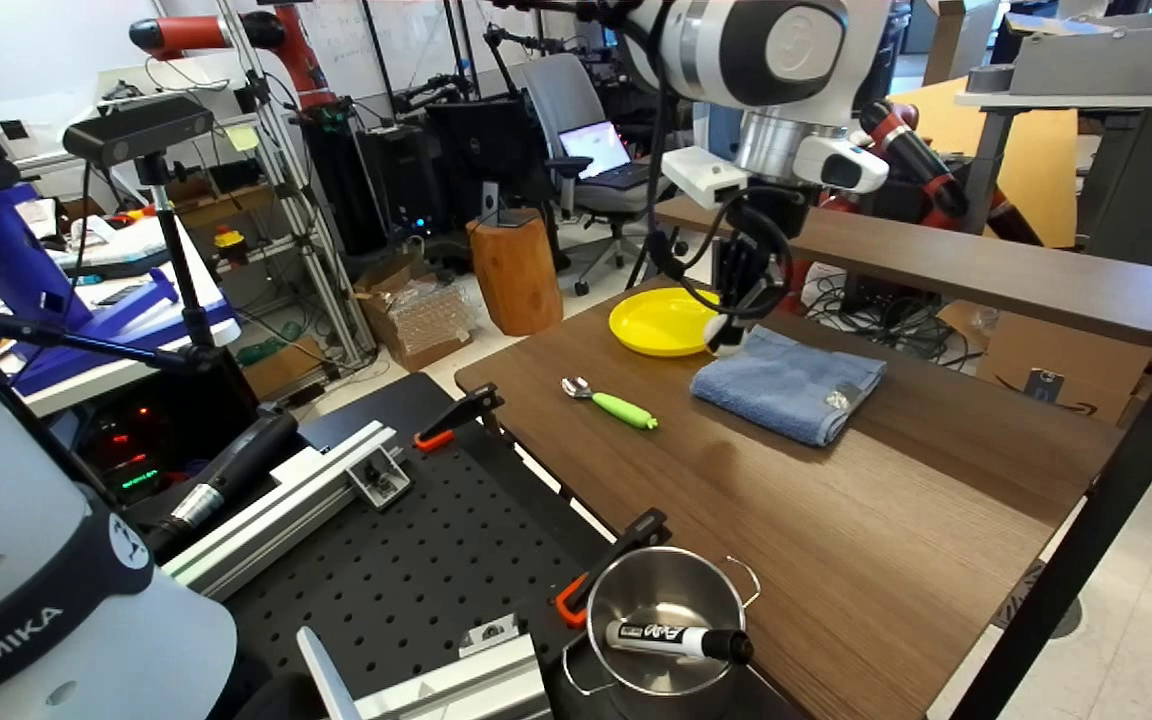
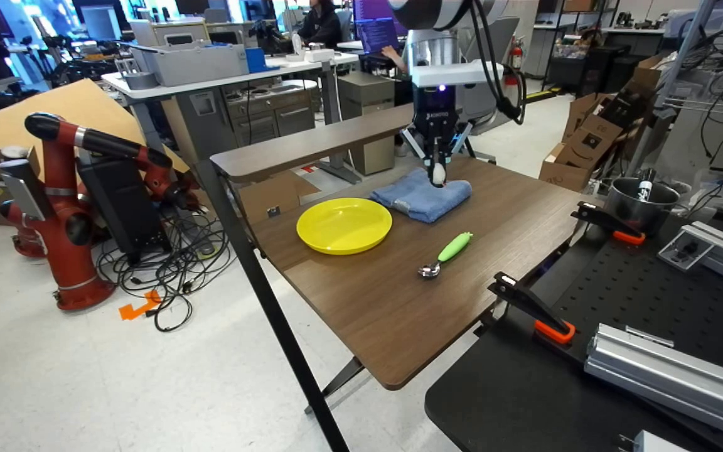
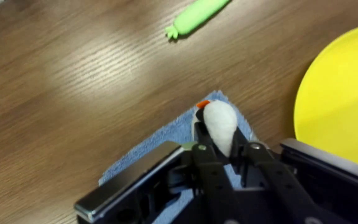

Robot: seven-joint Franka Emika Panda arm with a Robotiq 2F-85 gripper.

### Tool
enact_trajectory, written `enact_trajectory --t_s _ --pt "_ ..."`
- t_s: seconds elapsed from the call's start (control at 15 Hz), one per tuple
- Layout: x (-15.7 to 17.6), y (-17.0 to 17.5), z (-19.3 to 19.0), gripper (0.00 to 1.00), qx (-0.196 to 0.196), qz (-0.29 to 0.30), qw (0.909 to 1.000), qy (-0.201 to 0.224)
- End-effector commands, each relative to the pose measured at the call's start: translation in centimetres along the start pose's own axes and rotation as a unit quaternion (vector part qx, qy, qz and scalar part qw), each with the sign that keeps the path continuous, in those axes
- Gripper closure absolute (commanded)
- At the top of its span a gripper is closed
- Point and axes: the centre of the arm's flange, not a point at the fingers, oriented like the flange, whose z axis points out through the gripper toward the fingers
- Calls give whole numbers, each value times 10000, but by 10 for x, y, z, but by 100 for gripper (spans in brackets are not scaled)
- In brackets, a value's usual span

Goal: Place the white plush toy on the left side of the desk

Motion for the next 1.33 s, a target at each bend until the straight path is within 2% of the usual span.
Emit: enact_trajectory --t_s 0.0,0.2,0.47,0.87,1.27 --pt "-64 -10 8 95 -299 -467 9984 102" --pt "-102 -39 24 95 -455 -811 9956 111" --pt "-135 -76 44 95 -547 -1077 9924 223" --pt "-160 -118 60 95 -607 -1150 9905 456" --pt "-179 -135 76 95 -573 -1190 9902 463"
